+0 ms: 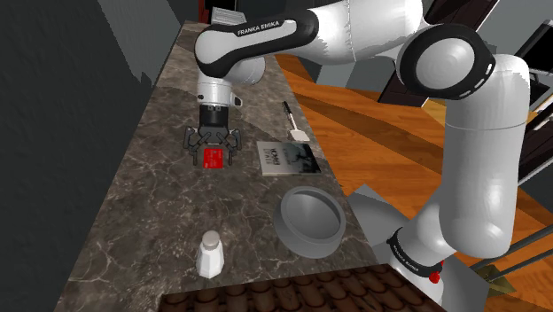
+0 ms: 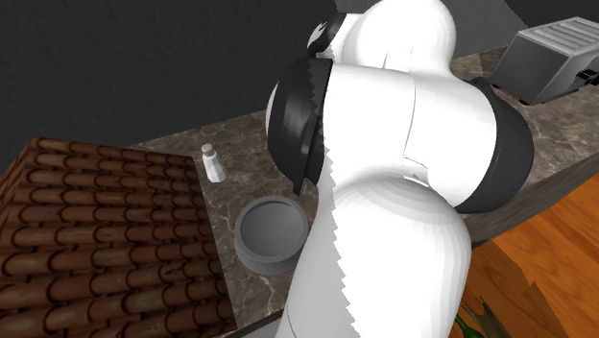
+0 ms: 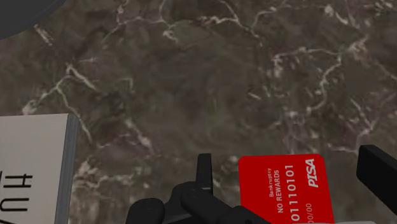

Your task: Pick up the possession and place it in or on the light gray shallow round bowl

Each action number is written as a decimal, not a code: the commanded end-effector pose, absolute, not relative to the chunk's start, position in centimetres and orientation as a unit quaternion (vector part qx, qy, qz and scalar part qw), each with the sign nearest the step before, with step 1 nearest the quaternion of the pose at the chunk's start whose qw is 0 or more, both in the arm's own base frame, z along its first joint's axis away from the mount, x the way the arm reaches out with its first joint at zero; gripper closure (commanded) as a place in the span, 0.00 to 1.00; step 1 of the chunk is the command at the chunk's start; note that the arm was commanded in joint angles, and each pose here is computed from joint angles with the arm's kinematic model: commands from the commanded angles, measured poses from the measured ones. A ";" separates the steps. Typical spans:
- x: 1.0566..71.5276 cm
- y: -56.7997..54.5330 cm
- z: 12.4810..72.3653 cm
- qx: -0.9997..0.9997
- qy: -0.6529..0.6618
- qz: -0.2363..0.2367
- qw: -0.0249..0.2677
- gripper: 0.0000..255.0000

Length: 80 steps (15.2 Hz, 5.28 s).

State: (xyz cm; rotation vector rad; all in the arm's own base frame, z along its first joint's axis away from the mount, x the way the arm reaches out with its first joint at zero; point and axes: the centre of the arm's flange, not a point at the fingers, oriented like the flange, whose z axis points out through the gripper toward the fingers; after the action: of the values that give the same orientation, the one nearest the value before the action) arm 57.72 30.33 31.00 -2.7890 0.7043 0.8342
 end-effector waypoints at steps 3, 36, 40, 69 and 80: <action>57.7 30.3 31.0 -0.929 0.235 0.278 0.073 1.00; 55.2 29.6 43.2 -0.929 0.235 0.278 0.073 1.00; 50.1 28.2 43.4 -0.929 0.235 0.278 0.073 1.00; 26.4 21.4 38.9 -0.929 0.235 0.278 0.073 1.00; 26.4 21.4 36.1 -0.929 0.235 0.278 0.073 1.00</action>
State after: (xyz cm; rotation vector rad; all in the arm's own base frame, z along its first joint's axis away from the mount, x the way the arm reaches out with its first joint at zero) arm 26.40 21.38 36.13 -2.7888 0.7044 0.8334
